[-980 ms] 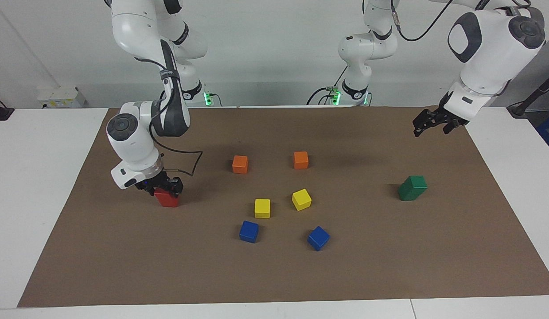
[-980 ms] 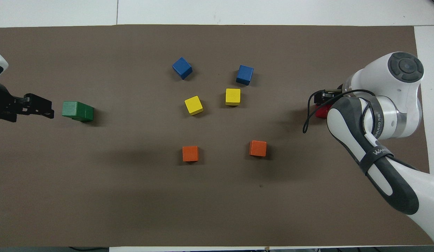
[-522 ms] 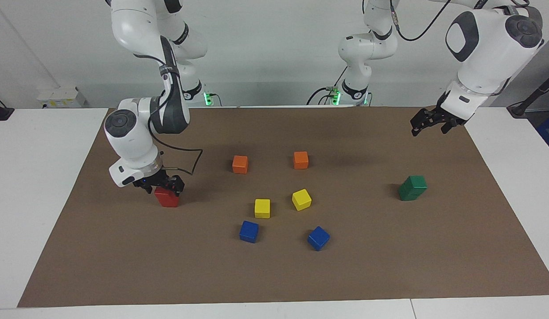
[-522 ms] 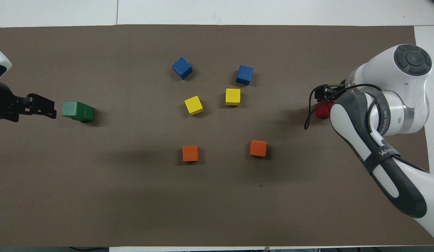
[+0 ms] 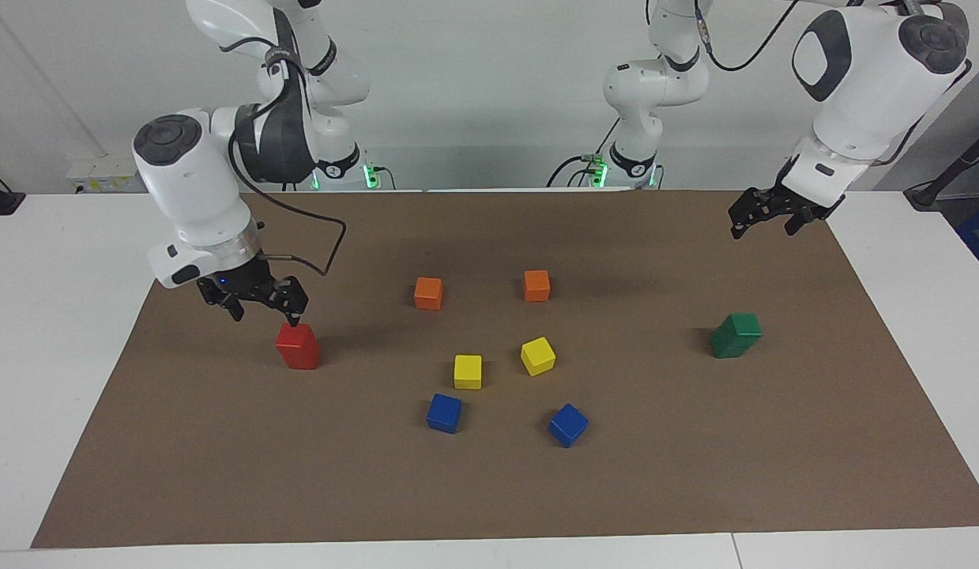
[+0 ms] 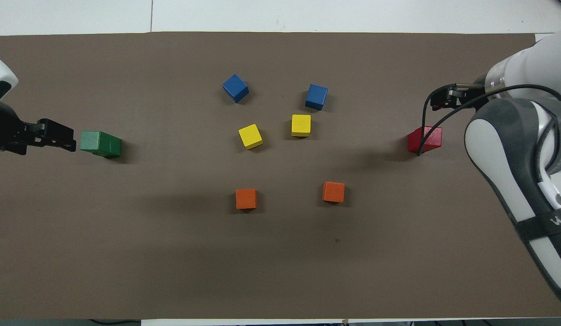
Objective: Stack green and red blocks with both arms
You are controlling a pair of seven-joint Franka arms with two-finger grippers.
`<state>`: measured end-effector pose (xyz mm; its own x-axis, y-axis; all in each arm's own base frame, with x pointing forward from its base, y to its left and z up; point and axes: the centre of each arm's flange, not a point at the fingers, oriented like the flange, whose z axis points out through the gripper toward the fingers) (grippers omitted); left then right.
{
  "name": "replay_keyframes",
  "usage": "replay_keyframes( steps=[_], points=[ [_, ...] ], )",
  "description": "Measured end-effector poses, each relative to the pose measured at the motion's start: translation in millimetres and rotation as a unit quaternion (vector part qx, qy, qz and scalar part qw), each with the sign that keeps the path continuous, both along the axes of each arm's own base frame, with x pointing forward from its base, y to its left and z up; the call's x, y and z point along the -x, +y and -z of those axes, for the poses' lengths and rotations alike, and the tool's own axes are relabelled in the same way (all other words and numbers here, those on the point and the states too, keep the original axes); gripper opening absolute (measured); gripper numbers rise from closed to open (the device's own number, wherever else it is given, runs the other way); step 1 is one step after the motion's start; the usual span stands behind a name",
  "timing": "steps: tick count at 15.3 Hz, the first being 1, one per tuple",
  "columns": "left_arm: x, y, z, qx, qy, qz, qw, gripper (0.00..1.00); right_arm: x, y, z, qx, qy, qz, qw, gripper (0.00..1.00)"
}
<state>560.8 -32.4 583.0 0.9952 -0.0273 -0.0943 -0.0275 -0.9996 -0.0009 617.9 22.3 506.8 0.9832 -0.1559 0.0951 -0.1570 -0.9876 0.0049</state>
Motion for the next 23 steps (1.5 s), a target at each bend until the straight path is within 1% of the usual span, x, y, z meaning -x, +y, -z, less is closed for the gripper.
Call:
replay_keyframes(
  steps=[2, 3, 5, 7, 9, 11, 12, 14, 21, 23],
  points=[
    [0, -3, 0, 0.0, -0.001, 0.002, 1.0, 1.0, 14.4, -4, -25, 0.001, 0.004, -0.012, 1.0, 1.0],
    [-1, -2, -1, 0.0, -0.005, 0.002, 1.0, 1.0, 23.1, -9, -35, -0.002, 0.013, -0.02, 1.0, 1.0],
    [-5, -2, -1, 0.001, -0.021, 0.002, 1.0, 1.0, 40.5, -27, -54, -0.012, 0.03, -0.055, 0.998, 1.0],
    [-7, -2, 1, 0.002, -0.022, 0.002, 1.0, 1.0, 55.0, -45, -70, -0.014, 0.038, -0.082, 0.996, 1.0],
    [-7, -2, 2, 0.002, -0.021, 0.002, 1.0, 1.0, 67.4, -57, -77, -0.017, 0.055, -0.084, 0.995, 1.0],
    [-6, -1, 2, 0.001, -0.019, 0.001, 1.0, 1.0, 75.9, -59, -78, -0.02, 0.079, -0.085, 0.993, 1.0],
    [-6, 0, 2, 0.001, -0.019, 0.0, 1.0, 1.0, 78.6, -57, -77, -0.019, 0.091, -0.086, 0.992, 1.0],
    [-6, 1, 2, 0.001, -0.018, -0.001, 1.0, 1.0, 80.8, -55, -76, -0.017, 0.101, -0.088, 0.991, 1.0],
    [-6, 2, 2, 0.001, -0.018, -0.002, 1.0, 1.0, 80.5, -59, -80, -0.015, 0.098, -0.086, 0.991, 1.0],
    [-6, 3, 2, 0.001, -0.018, -0.003, 1.0, 1.0, 80.0, -61, -83, -0.005, 0.095, -0.085, 0.992, 1.0]
  ],
)
